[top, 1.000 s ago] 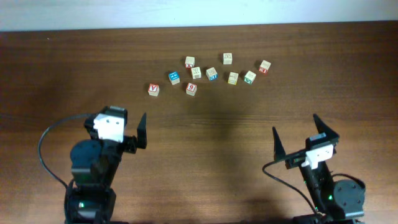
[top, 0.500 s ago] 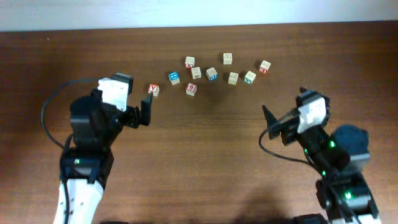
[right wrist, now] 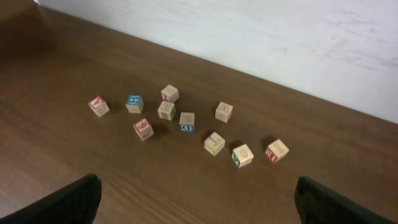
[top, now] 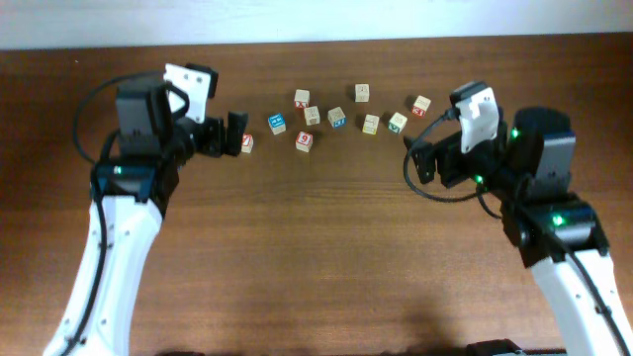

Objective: Rotate 5 blocks
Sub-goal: 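Raise both grippers and move them forward beside the block pile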

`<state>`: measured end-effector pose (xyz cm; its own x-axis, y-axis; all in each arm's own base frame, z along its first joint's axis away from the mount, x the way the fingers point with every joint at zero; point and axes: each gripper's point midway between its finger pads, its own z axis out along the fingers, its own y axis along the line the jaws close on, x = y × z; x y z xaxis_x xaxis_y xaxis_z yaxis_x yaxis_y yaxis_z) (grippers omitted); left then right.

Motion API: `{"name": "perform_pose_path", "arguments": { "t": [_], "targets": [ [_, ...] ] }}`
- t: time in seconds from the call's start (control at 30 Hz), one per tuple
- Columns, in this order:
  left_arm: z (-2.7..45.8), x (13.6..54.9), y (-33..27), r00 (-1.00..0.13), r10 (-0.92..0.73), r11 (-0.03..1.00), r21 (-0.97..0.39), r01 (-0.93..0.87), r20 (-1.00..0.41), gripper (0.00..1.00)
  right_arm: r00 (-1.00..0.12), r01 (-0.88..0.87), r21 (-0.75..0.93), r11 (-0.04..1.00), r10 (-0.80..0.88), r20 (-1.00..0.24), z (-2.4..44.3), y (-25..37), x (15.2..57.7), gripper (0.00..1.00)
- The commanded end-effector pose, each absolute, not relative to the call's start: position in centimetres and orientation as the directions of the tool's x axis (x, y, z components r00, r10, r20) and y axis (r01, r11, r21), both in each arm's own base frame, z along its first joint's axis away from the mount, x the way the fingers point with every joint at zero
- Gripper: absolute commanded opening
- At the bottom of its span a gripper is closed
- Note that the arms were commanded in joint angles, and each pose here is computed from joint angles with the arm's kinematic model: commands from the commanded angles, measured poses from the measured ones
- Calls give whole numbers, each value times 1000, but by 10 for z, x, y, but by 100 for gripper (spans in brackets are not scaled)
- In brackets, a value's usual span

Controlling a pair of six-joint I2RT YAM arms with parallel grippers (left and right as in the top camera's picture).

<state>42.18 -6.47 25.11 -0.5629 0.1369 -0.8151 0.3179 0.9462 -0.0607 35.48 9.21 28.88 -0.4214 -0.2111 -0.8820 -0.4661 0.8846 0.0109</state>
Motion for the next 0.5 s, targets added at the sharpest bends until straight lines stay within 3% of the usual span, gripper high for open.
{"name": "perform_pose_path", "arguments": {
  "t": [0.0,0.47],
  "targets": [
    [266,439,-66,-567,149,941,-60,333,-810,99,-428,-480,30,877,-205,-880,306,98,366,99],
    [280,469,-67,-621,220,928,-35,371,-752,99,-592,-503,146,852,-216,-777,298,111,406,99]
  ]
}}
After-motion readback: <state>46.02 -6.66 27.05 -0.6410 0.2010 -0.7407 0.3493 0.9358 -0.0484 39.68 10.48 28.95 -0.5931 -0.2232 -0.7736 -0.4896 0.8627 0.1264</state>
